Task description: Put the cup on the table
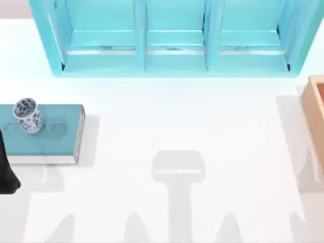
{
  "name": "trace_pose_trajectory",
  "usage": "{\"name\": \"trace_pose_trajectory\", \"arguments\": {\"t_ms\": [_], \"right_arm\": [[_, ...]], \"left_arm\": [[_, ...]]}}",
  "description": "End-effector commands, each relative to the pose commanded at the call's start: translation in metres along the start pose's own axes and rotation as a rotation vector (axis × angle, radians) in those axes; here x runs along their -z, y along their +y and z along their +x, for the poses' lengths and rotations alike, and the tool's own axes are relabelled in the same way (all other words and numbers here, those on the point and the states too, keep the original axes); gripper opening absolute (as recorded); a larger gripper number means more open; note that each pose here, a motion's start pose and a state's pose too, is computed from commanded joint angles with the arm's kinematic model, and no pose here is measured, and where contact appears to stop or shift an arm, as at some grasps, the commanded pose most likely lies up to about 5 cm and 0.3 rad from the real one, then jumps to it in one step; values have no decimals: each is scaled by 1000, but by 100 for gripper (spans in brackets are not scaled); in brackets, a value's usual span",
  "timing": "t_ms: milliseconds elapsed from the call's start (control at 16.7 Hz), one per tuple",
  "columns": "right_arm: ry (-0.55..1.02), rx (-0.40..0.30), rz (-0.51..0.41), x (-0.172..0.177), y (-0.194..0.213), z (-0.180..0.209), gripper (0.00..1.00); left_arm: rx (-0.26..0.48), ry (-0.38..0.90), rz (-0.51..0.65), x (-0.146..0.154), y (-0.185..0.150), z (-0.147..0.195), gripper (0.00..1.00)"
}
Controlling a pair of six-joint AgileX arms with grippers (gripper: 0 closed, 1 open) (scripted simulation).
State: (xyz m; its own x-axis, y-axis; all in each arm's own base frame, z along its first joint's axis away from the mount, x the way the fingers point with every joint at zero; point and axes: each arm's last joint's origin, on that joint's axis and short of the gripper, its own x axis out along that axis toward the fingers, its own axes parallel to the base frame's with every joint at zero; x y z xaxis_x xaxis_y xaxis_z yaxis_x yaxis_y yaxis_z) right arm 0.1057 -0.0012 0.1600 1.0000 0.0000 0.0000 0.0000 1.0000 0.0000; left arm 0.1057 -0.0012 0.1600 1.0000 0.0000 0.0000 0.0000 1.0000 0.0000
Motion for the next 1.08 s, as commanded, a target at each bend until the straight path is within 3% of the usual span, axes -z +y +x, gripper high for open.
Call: {"name": "trace_pose_trajectory", "arguments": {"t_ms": [300, 540, 780, 1080], "right_arm": [[0, 0, 0, 0, 0, 0, 100], [0, 0, 0, 0, 0, 0, 100], [0, 0, 0, 0, 0, 0, 100], [0, 0, 0, 0, 0, 0, 100]], "left_arm": [[22, 40, -3, -11, -2, 0, 100], [74, 209, -6, -47, -7, 5, 100], [115, 550, 9, -83, -16, 31, 100], [117, 1116, 67, -100, -31, 100, 100]]}}
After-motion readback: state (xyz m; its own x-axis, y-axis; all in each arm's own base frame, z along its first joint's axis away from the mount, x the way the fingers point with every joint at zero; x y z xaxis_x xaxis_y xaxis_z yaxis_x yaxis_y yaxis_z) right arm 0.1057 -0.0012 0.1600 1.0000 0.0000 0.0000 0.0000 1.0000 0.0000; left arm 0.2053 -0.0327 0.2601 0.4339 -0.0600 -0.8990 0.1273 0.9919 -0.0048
